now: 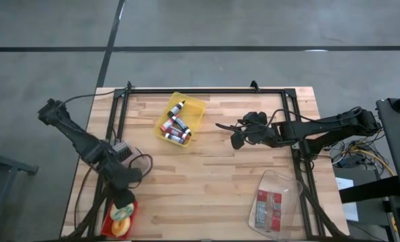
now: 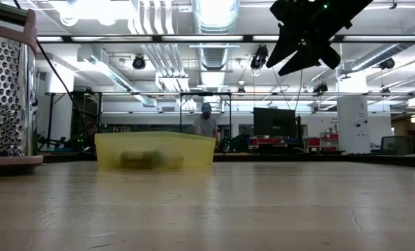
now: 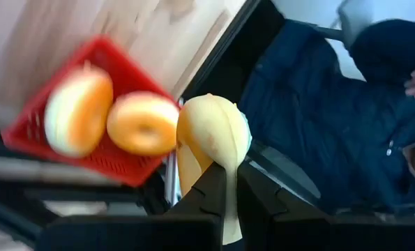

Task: Pick & Place Food Item
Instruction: Put the blue donut into the red bin, then return to Home Position

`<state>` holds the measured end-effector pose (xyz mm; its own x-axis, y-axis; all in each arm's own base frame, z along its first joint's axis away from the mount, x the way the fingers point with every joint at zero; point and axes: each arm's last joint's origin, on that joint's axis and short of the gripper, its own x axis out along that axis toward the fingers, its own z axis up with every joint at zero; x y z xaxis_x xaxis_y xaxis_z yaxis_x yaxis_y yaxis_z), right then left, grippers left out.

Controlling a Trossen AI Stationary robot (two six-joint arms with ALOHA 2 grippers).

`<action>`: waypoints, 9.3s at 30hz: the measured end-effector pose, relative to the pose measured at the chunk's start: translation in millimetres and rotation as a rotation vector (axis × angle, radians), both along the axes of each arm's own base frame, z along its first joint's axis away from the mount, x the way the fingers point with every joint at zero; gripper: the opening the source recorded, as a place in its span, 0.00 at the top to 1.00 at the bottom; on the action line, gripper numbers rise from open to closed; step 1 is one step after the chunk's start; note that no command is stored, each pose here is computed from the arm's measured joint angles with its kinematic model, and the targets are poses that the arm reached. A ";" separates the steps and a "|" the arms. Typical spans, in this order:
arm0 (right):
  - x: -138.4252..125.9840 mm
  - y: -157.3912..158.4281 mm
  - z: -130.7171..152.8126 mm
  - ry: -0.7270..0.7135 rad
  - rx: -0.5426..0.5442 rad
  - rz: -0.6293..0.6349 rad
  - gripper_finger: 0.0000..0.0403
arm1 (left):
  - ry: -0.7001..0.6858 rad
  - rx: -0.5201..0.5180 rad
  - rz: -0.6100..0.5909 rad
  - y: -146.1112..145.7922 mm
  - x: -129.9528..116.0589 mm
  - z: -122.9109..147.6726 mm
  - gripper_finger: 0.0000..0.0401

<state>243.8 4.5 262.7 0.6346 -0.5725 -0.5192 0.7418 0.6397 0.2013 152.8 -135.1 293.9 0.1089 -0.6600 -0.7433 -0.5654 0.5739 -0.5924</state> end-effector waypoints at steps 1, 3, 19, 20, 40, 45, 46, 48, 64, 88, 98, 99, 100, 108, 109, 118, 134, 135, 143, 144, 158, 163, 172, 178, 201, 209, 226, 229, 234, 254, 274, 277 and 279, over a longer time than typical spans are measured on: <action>0.0 0.0 0.0 0.000 0.000 0.000 0.50 | 0.034 -0.004 0.020 -2.5 -1.3 -0.6 0.94; 0.0 0.0 0.0 0.000 0.000 0.000 0.50 | 0.097 -0.008 0.056 -7.5 -4.6 -1.7 0.94; 0.0 0.0 0.0 0.000 0.000 0.000 0.50 | 0.155 0.127 0.222 -24.3 -25.5 -7.2 0.94; 0.0 0.0 0.0 0.000 0.000 0.000 0.50 | 0.141 0.137 0.225 -23.9 -25.3 -7.4 0.94; 0.0 0.1 -0.1 0.001 0.000 0.001 0.50 | 0.268 0.315 0.063 -53.3 -12.2 -50.8 0.94; 0.0 0.0 -0.1 0.001 0.000 0.000 0.50 | 0.264 0.348 0.058 -55.4 -9.9 -56.2 0.94; 0.0 0.1 -0.1 0.001 0.000 0.000 0.50 | 0.258 0.366 0.057 -55.1 -10.3 -57.2 0.94; 0.0 0.0 -0.2 0.001 0.000 0.000 0.50 | 0.249 0.392 0.063 -54.4 -10.5 -58.4 0.94; 0.0 0.1 -0.1 0.001 0.000 0.001 0.50 | 0.137 0.372 0.071 -60.0 -5.0 -57.7 0.94; 0.0 0.0 -0.1 0.001 0.000 0.000 0.50 | -0.083 0.531 0.118 -53.2 3.2 -58.2 0.94; 0.0 0.0 -0.1 0.001 0.000 0.001 0.50 | -0.126 0.521 0.131 -54.5 6.4 -49.0 0.94; 0.0 0.1 -0.1 0.001 0.000 0.001 0.50 | -0.138 0.517 0.124 -55.1 6.9 -46.4 0.94; 0.0 0.1 -0.1 0.001 0.000 0.001 0.50 | -0.155 0.511 0.113 -55.5 7.4 -42.9 0.94; 0.0 0.1 -0.1 0.001 0.000 0.001 0.50 | -0.261 0.535 0.107 -55.5 10.4 -30.2 0.94; 0.0 0.1 -0.1 0.001 0.000 0.001 0.50 | -0.254 0.538 0.113 -55.1 10.0 -31.5 0.94; 0.0 0.1 -0.2 0.001 0.000 0.001 0.50 | -0.159 0.515 0.142 -53.9 6.4 -36.7 0.93; 0.0 0.0 -0.2 0.001 0.000 0.000 0.50 | -0.137 0.526 0.144 -52.2 4.3 -47.2 0.81; 0.0 0.1 -0.1 0.001 0.000 0.001 0.50 | -0.135 0.527 0.145 -52.0 4.1 -48.0 0.81; 0.0 0.1 -0.2 0.001 0.000 0.000 0.50 | -0.121 0.525 0.165 -51.2 3.4 -56.4 0.80; 0.0 0.1 -0.2 0.001 0.000 0.001 0.50 | -0.120 0.518 0.173 -51.4 3.6 -57.8 0.80; 0.0 0.1 -0.2 0.001 0.000 0.000 0.50 | -0.057 0.508 0.191 -49.7 0.7 -64.0 0.80; 0.0 0.0 -0.2 0.001 0.000 0.000 0.50 | -0.057 0.509 0.192 -49.7 0.9 -64.0 0.80; 0.0 0.1 -0.2 0.001 0.000 0.001 0.50 | -0.056 0.503 0.199 -50.0 1.2 -63.9 0.64; 0.0 0.1 -0.2 0.001 0.000 0.001 0.50 | -0.056 0.500 0.203 -50.2 1.3 -63.8 0.49; 0.0 0.1 -0.2 0.001 0.000 0.000 0.50 | -0.048 0.497 0.219 -50.0 1.2 -66.0 0.29; 0.0 0.0 -0.2 0.001 0.000 0.000 0.50 | -0.059 0.465 0.229 -49.2 0.3 -61.3 0.28; 0.0 0.1 -0.1 0.001 0.000 0.001 0.50 | -0.105 0.473 0.197 -50.8 2.4 -37.8 0.29; 0.0 0.1 -0.2 0.001 0.000 0.001 0.50 | -0.120 0.473 0.190 -51.2 3.1 -32.8 0.29; 0.0 0.0 -0.1 0.001 0.000 0.000 0.50 | -0.171 0.493 0.181 -51.4 4.9 -21.0 0.29; 0.0 0.1 -0.2 0.001 0.000 0.001 0.50 | -0.708 0.915 0.114 -42.2 18.2 28.5 0.29; 0.0 0.1 -0.2 0.001 0.000 0.001 0.50 | -0.931 1.232 -0.099 -8.3 72.6 45.5 0.29; 0.0 0.1 -0.2 0.001 0.000 0.001 0.50 | -0.946 1.177 -0.165 0.2 82.3 46.5 0.29; 0.0 0.0 -0.2 0.001 0.000 0.000 0.50 | -0.981 1.157 -0.215 4.0 88.2 47.8 0.30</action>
<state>243.8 4.5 262.5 0.6342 -0.5725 -0.5197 0.7419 0.6398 0.2006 241.0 -131.1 341.7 0.8293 0.1456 -0.5395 -0.0792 0.9863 0.1444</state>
